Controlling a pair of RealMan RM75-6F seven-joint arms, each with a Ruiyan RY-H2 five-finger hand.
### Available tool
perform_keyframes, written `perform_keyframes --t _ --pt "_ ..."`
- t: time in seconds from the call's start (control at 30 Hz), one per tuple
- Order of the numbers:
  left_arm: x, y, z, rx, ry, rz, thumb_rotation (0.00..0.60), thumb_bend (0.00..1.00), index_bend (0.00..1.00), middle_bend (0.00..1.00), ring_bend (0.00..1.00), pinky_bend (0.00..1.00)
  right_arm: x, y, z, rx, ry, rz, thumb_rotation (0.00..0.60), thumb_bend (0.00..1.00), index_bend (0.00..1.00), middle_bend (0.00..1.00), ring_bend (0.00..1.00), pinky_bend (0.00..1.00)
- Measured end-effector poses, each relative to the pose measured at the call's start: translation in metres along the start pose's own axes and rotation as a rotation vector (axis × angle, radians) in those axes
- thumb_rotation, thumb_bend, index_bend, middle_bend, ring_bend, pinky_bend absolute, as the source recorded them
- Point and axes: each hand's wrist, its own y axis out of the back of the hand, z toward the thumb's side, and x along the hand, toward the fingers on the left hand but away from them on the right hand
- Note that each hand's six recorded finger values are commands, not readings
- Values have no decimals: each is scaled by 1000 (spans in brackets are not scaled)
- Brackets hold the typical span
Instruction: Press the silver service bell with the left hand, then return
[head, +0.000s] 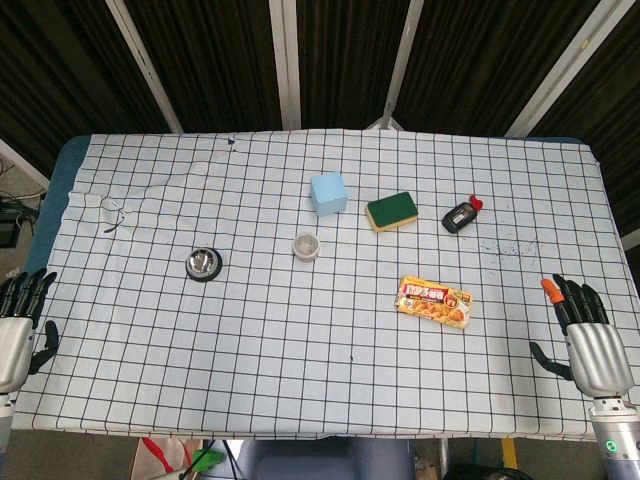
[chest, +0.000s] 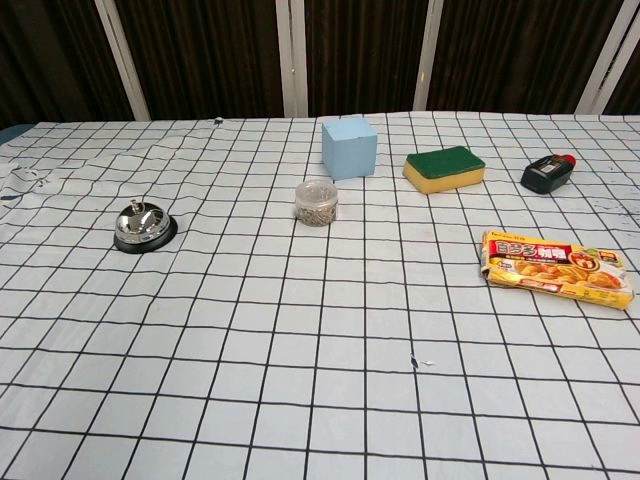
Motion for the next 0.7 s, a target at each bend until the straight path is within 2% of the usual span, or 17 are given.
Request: perform_keyframes --t 0.5,0.7 --pt "1 -3 2 9 -6 -11 600 874 48 46 0 0 1 2 0 0 -1 -10 600 305 77 4 24 0" --pt "4 -9 5 17 -20 -35 600 874 48 46 0 0 1 1 -1 1 -1 -2 600 304 77 4 24 0"
